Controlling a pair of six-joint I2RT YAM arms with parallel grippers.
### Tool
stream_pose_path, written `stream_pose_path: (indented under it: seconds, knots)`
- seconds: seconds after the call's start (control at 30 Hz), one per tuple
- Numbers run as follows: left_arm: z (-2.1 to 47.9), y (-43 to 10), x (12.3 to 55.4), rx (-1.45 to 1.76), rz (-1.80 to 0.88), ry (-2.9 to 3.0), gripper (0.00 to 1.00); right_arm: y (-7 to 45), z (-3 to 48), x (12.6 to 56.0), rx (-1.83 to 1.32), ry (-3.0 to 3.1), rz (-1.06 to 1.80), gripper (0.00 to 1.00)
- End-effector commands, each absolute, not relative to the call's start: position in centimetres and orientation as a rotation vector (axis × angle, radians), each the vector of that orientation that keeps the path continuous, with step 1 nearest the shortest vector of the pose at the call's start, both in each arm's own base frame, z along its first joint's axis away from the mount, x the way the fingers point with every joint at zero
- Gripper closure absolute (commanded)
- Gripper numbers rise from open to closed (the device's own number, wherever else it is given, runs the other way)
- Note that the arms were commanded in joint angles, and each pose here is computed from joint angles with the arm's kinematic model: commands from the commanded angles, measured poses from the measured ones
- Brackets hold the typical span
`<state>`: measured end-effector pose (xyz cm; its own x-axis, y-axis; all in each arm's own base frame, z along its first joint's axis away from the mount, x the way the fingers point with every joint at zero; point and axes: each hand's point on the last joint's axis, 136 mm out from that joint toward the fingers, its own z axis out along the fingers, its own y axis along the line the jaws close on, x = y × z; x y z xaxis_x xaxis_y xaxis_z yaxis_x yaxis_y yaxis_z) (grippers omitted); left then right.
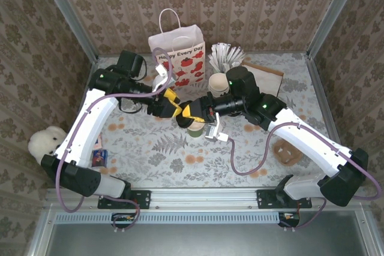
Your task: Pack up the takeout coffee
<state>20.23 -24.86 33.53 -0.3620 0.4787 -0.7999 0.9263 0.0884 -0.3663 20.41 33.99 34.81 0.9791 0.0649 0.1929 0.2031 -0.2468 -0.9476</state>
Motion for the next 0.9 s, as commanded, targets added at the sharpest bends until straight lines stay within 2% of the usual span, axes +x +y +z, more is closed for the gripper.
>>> stream_pose_path:
  seconds: [0.0, 0.2, 0.87]
  knots:
    - [34.2, -24.9, 19.4, 1.416, -1.241, 1.837, 0.45, 34.0, 36.4, 18.8, -1.722, -0.563, -0.343, 1.00]
    - [34.1, -25.1, 19.5, 1.421, -1.254, 1.840, 0.51, 34.3, 36.6, 18.3, -1.710, -0.579, -0.345, 1.00]
    - [33.5, -25.1, 19.4, 1.422, -1.273, 1.850, 0.57, 34.7, 37.6, 18.2, -1.680, -0.601, -0.382, 1.00]
